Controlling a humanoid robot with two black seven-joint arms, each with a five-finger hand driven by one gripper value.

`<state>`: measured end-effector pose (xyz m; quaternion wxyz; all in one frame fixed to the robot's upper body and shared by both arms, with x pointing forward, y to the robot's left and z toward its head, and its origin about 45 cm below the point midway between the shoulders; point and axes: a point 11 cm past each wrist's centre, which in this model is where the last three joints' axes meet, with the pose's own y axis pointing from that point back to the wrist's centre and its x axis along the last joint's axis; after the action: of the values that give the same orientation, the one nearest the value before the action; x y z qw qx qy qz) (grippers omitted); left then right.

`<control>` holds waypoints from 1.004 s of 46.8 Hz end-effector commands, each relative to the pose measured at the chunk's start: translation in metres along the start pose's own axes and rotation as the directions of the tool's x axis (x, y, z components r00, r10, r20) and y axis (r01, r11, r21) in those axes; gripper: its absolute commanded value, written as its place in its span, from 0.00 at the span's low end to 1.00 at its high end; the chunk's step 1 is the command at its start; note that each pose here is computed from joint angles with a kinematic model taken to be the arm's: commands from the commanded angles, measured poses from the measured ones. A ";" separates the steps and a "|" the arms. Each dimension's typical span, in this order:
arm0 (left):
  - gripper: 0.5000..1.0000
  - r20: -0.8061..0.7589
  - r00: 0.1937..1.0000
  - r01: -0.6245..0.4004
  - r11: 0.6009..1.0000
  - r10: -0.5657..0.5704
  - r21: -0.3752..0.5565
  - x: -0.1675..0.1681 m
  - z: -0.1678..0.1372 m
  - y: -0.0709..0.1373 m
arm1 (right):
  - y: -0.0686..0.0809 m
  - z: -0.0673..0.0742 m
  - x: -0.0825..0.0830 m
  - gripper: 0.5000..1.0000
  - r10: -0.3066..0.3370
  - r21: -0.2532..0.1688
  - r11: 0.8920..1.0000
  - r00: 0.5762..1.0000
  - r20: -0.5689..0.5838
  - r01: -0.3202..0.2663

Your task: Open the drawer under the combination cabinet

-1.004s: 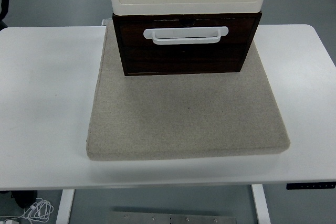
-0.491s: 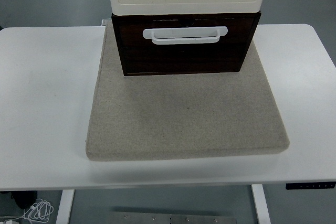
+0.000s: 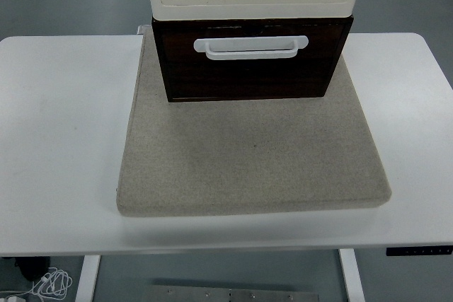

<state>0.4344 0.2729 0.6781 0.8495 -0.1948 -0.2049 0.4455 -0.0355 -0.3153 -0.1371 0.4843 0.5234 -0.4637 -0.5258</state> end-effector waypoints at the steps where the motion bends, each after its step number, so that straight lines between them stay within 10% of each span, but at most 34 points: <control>1: 1.00 0.036 0.998 0.055 0.998 -0.055 0.015 -0.024 -0.002 -0.004 | 0.000 -0.001 0.000 0.85 0.000 0.001 1.000 1.000 0.000 0.000; 19: 1.00 0.157 0.923 0.326 0.930 -0.353 0.171 -0.129 -0.039 0.001 | 0.000 0.000 0.000 0.85 0.000 0.000 1.000 1.000 0.000 0.000; 47: 1.00 0.207 0.749 0.473 0.726 -0.630 0.499 -0.183 -0.113 0.038 | 0.000 0.000 0.000 0.85 0.000 0.000 1.000 1.000 0.000 0.000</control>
<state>0.3725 0.1226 0.5425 0.9138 0.1219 -0.3062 0.2375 -0.0352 -0.3153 -0.1371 0.4843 0.5235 -0.4637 -0.5257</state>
